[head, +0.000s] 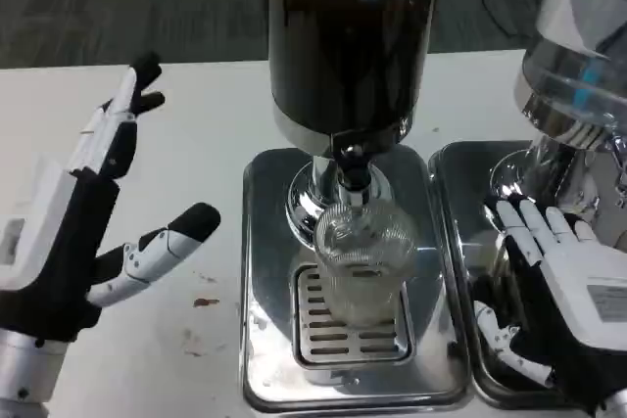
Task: Grasp the cup under the faucet to collect the drink, then remove the cup.
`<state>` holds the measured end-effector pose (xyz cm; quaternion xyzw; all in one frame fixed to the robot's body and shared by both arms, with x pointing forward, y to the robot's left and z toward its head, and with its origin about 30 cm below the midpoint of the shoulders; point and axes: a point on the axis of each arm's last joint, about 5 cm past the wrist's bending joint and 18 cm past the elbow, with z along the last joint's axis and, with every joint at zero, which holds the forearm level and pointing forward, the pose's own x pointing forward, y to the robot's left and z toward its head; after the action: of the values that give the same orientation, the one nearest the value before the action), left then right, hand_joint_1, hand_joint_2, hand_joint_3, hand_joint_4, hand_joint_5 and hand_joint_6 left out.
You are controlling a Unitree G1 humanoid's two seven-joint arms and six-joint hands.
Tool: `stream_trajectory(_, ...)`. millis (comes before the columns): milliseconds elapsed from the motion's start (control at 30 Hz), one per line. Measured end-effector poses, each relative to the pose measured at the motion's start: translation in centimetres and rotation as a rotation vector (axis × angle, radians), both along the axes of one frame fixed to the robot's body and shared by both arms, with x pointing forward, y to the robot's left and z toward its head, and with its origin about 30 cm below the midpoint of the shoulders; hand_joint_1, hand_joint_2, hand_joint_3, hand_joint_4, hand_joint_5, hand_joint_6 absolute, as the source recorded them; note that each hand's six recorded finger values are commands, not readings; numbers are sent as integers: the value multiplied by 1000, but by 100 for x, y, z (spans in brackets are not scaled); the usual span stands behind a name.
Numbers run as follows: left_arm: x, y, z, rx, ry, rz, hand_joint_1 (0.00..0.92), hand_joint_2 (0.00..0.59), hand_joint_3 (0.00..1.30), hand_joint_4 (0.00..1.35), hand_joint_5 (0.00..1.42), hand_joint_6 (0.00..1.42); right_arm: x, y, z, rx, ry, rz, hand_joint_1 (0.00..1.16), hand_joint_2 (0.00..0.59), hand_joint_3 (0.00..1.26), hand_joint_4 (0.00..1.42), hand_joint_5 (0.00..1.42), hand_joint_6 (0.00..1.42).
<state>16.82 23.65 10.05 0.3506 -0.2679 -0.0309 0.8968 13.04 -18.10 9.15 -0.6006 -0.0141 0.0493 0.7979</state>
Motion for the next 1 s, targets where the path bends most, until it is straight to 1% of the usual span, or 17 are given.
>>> stream_trajectory(33, 20, -10, 81, 2, -22, -31, 0, 113, 0, 0, 0, 0, -3, -13, 4, -15, -5, 22, 414, 526, 0, 0, 0, 0)
stream_trajectory(100, 54, -12, 168, 3, -49, -57, 0, 124, 0, 0, 0, 0, -2, -27, 0, -20, -3, 31, 413, 526, 0, 0, 0, 0)
stream_trajectory(200, 66, -17, 199, -13, -42, -86, 0, 128, 0, 0, 0, 0, -1, -44, -15, -14, 8, 20, 410, 524, 0, 0, 0, 0)
stream_trajectory(300, 69, -47, 226, -83, -33, -122, 0, 132, 0, 0, 1, 0, 3, -50, -13, -3, 14, 12, 407, 524, 0, 0, 0, 0)
stream_trajectory(400, 103, -110, 313, -130, -53, -197, 0, 135, 0, 0, 17, 0, 31, -54, -16, -1, 25, 15, 401, 527, 0, 0, 0, 0)
stream_trajectory(433, 126, -143, 363, -143, -64, -240, 0, 134, 0, 0, 17, 0, 41, -55, -18, 0, 28, 15, 399, 527, 0, 0, 0, 0)
stream_trajectory(633, 160, -182, 523, -180, -100, -363, 0, 134, 0, 0, 14, 0, 43, -56, -18, 7, 29, 12, 390, 529, 0, 0, 0, 0)
stream_trajectory(733, 175, -183, 547, -214, -83, -413, 0, 137, 0, 0, 13, 0, 35, -39, -28, 19, 33, 2, 387, 530, 0, 0, 0, 0)
stream_trajectory(800, 192, -192, 546, -230, -51, -446, 0, 138, 0, 0, 16, 0, 33, -27, -32, 27, 34, -1, 384, 530, 0, 0, 0, 0)
stream_trajectory(833, 211, -212, 545, -239, -22, -483, 0, 141, 0, 0, 31, 0, 35, -22, -34, 29, 34, -1, 383, 530, 0, 0, 0, 0)
stream_trajectory(933, 250, -243, 556, -246, 17, -547, 0, 147, 7, 0, 56, 4, 42, -17, -33, 31, 32, -4, 381, 530, 0, 0, 0, 0)
stream_trajectory(1000, 305, -270, 587, -251, 46, -610, 0, 148, 19, 0, 60, 5, 56, -8, -28, 35, 27, -10, 379, 530, 0, 0, 0, 0)
